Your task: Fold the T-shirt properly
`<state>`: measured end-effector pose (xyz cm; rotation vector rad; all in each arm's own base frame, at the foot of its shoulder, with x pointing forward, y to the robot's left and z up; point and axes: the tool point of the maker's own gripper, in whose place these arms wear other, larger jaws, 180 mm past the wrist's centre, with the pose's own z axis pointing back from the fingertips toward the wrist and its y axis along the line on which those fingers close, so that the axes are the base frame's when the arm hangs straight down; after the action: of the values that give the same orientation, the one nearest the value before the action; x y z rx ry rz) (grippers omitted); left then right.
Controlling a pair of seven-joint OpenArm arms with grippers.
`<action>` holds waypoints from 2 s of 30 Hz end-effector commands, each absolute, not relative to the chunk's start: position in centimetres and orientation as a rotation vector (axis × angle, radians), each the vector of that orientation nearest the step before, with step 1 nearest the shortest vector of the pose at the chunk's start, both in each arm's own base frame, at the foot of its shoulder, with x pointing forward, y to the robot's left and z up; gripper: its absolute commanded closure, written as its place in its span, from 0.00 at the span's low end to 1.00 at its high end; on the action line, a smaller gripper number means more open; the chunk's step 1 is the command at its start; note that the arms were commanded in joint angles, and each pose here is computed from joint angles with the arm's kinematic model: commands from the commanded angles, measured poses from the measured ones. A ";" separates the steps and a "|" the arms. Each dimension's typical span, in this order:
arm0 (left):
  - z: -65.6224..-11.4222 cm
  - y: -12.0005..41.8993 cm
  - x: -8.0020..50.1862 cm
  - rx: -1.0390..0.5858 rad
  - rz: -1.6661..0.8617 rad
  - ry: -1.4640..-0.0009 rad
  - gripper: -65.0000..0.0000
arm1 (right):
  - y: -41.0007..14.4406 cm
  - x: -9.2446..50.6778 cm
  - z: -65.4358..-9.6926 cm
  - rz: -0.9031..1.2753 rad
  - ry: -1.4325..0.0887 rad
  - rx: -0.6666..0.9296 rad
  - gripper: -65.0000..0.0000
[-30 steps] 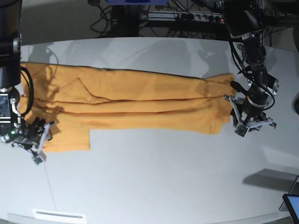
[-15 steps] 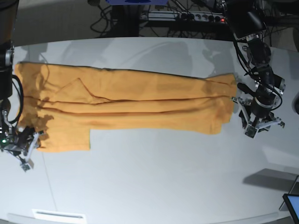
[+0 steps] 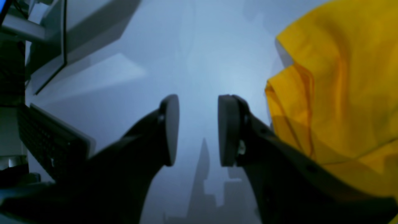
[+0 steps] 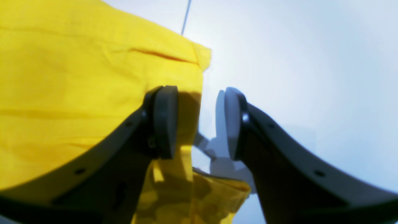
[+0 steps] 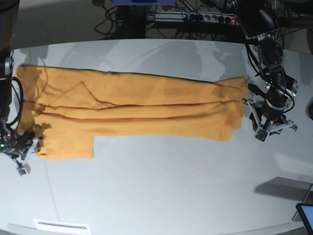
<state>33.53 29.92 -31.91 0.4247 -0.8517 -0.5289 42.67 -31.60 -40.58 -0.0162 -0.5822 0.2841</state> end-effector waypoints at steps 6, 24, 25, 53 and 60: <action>-30.3 30.3 34.3 0.453 -0.527 -0.896 0.67 | -31.0 44.8 -38.4 0.288 -0.650 -0.008 0.62; -30.2 30.5 34.3 0.457 -0.530 -0.893 0.67 | -29.8 45.3 -38.3 0.296 -0.658 0.010 1.00; -30.2 30.5 34.3 0.457 -0.530 -0.893 0.67 | -29.8 45.3 -38.3 0.296 -0.658 0.010 1.00; -30.2 30.5 34.3 0.457 -0.530 -0.893 0.67 | -29.9 45.6 -37.2 0.318 -0.703 -0.011 0.64; -30.3 30.5 34.2 0.457 -0.529 -0.892 0.67 | -29.9 45.8 -37.0 0.318 -0.707 -0.013 0.39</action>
<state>33.51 30.10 -31.84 0.4297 -0.8490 -0.5316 43.86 -29.11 -39.76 0.0038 -0.6291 0.3291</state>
